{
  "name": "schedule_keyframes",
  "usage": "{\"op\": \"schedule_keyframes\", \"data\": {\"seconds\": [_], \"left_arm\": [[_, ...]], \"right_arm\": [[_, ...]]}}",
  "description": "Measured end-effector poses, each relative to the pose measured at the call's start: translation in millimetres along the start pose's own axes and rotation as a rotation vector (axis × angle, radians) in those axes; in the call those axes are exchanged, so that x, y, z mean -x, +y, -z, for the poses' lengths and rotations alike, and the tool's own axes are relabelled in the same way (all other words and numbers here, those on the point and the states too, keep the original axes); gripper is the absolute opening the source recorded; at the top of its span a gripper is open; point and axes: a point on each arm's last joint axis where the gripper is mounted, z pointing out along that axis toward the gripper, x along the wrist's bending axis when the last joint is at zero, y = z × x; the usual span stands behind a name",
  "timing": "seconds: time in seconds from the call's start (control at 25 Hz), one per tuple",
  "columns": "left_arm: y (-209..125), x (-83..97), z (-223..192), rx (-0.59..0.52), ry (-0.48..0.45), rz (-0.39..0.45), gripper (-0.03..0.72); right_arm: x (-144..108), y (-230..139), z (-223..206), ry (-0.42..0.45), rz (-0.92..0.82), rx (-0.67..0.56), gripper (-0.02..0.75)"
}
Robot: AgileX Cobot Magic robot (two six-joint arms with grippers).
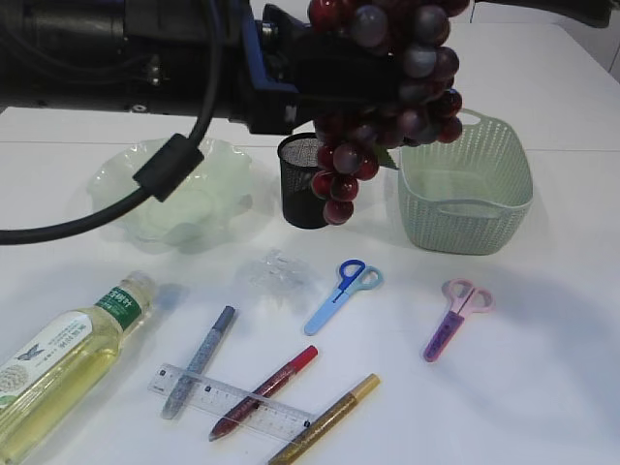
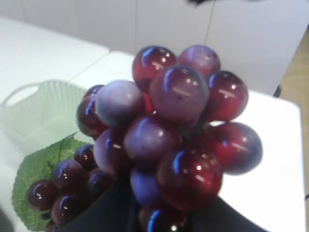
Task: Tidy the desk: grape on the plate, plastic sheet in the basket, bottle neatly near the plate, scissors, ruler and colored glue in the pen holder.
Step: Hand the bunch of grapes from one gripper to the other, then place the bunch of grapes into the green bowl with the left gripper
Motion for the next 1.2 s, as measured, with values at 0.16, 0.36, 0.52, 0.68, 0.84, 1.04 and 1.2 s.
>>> {"op": "schedule_keyframes", "data": {"seconds": [0.16, 0.36, 0.52, 0.68, 0.84, 1.04, 1.2], "left_arm": [[-7, -9.1, 1, -0.079, 0.099, -0.006, 0.113], [-18, -18.2, 4, -0.202, 0.198, -0.009, 0.113], [-25, -27.7, 11, -0.278, 0.257, 0.028, 0.113], [-29, -46.0, 27, -0.310, 0.331, 0.120, 0.113], [-33, -67.0, 50, -0.315, 0.414, 0.270, 0.113], [-40, -81.7, 72, -0.351, 0.467, 0.412, 0.113], [-42, -84.1, 82, -0.427, 0.459, 0.431, 0.113]], "right_arm": [[0, 0, 0, -0.001, -0.001, -0.001, 0.607], [0, 0, 0, -0.001, -0.001, -0.001, 0.599], [1, -1, 0, -0.007, -0.002, -0.009, 0.595], [1, -1, 0, -0.014, -0.009, -0.014, 0.595], [1, -1, 0, -0.015, -0.010, -0.015, 0.595], [3, -4, 0, -0.036, 0.005, -0.041, 0.595], [6, -7, 0, -0.063, 0.023, -0.076, 0.594]]}}
